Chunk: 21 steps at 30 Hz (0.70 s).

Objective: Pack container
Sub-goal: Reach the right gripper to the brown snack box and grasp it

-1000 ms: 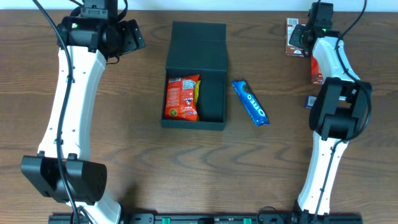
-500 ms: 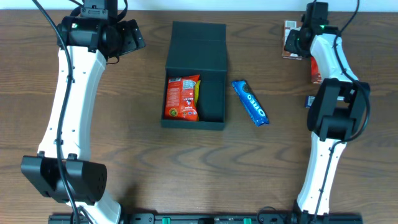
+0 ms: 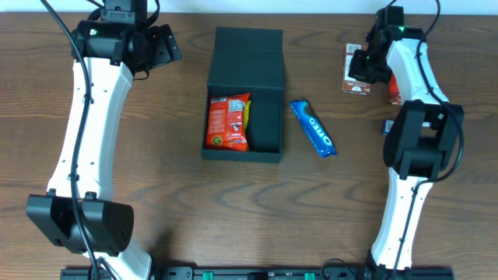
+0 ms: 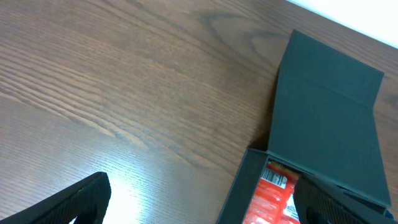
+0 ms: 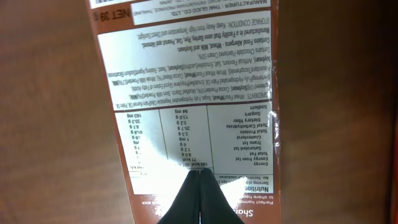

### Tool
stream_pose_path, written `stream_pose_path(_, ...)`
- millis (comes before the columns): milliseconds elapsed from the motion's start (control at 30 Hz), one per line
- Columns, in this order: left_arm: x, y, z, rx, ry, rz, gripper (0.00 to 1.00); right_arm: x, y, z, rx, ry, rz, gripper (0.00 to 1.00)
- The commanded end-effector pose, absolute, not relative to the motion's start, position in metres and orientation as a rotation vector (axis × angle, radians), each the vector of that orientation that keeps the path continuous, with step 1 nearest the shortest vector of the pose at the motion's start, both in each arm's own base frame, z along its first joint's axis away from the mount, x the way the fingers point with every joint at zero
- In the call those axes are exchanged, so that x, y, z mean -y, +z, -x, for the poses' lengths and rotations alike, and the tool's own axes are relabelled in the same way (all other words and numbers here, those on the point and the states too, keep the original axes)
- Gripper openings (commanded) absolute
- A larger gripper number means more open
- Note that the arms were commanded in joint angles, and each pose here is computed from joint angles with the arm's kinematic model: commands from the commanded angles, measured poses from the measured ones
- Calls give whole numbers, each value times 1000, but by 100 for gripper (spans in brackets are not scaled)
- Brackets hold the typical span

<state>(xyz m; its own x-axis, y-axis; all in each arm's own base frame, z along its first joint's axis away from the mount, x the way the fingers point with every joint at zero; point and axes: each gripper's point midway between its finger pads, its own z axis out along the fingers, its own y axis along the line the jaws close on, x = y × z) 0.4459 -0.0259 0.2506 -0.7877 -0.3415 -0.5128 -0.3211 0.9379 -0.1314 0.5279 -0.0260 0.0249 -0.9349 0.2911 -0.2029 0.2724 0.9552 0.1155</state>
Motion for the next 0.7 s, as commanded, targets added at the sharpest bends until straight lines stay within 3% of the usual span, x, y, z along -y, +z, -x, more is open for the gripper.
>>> stream_pose_path(0, 22, 246, -447, -2544, -15, 483, 95, 13, 57, -522, -2871, 153, -347, 1)
stream_pose_path(233, 22, 247, -447, -2541, -17, 483, 95, 7, 123, -521, -2765, 149, -277, 2)
stream_pose_path(267, 22, 247, -447, -2541, -17, 483, 95, 8, 130, -525, -2734, 144, -265, 38)
stream_pose_path(300, 22, 247, -447, -2540, -17, 483, 95, 8, 133, -530, -2713, 142, -254, 82)
stream_pose_path(333, 22, 247, -447, -2540, -17, 483, 95, 8, 134, -534, -2697, 142, -244, 99)
stream_pose_path(667, 22, 247, -447, -2541, -16, 483, 95, 17, 78, -557, -2711, 65, -255, 99)
